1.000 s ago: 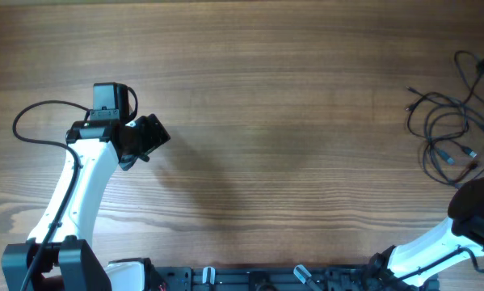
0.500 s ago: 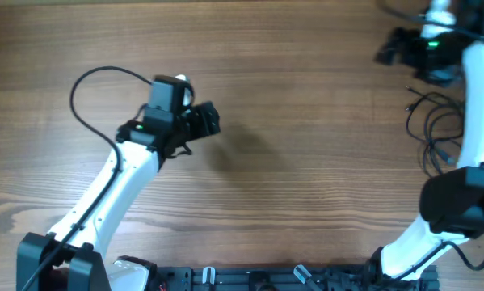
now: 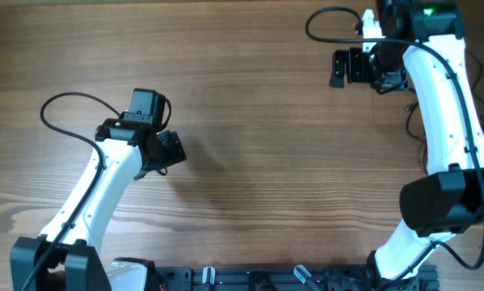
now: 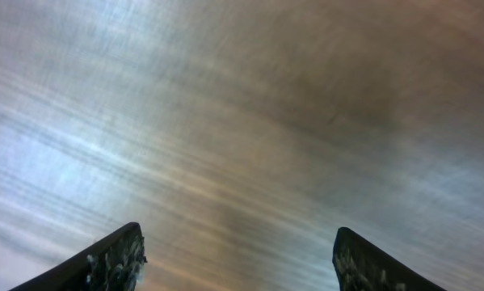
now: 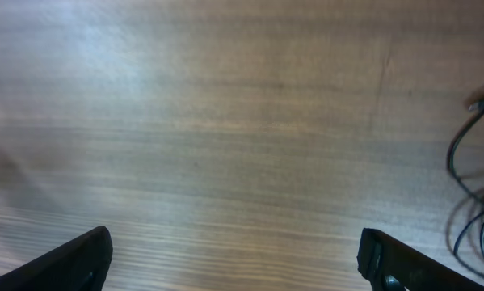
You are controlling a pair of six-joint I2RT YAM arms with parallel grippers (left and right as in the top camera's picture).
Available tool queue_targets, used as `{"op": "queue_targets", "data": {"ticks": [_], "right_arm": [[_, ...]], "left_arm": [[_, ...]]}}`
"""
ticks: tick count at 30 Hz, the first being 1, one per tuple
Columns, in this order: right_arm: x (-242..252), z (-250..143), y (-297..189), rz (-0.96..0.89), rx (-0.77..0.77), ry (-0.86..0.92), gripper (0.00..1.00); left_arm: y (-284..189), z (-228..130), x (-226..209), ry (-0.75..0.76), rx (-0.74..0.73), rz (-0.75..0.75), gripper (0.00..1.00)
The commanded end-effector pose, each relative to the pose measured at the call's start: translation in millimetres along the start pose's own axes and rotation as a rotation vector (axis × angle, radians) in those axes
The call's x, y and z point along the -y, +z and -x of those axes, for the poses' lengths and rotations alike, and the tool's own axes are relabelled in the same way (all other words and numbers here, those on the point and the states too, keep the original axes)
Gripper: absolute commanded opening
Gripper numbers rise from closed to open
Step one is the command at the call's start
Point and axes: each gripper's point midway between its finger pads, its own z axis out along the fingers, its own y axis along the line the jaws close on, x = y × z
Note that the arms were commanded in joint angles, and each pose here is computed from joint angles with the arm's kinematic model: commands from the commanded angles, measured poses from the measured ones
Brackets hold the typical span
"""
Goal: Untangle cables
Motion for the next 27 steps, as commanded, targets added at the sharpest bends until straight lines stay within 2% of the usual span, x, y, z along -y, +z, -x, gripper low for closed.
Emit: {"op": "queue_targets", "data": {"ticks": [1, 6, 13, 14, 15, 16, 21, 27], "right_arm": [[4.8, -13.1, -8.5, -0.026, 0.041, 0.014, 0.99], [6.8, -35.5, -9.7, -0.013, 0.165, 0.004, 1.0], [7.9, -86.3, -28.0, 0.028, 0.403, 0.006, 1.0], [7.9, -95.1, -35.5, 0.032, 0.438, 0.003, 1.0], [7.9, -101.5, -41.8, 0.036, 0.467, 0.0, 1.0], [8.1, -114.7, -60.1, 0.042, 0.542, 0.0, 1.0], [13.5, -136.5, -101.0, 0.034, 0.703, 0.04, 1.0], [13.0, -141.7, -111.1, 0.04, 0.745, 0.037, 1.0]], "left_arm": [[-7.6, -3.3, -2.4, -0.029, -0.005, -0.01, 0.75], [-31.3, -6.0, 5.7, 0.029, 0.053, -0.082, 0.72], [-66.4, -28.1, 22.1, 0.167, 0.311, -0.262, 0.72], [-72.2, -31.8, 21.7, 0.172, 0.362, -0.3, 0.73], [-76.6, -33.1, 20.5, 0.165, 0.394, -0.324, 0.83], [-94.2, -35.5, 17.1, 0.154, 0.486, -0.389, 1.0], [-129.6, -35.4, 7.0, 0.131, 0.643, -0.457, 1.0], [-130.4, -36.5, 6.1, 0.131, 0.645, -0.459, 1.0]]}}
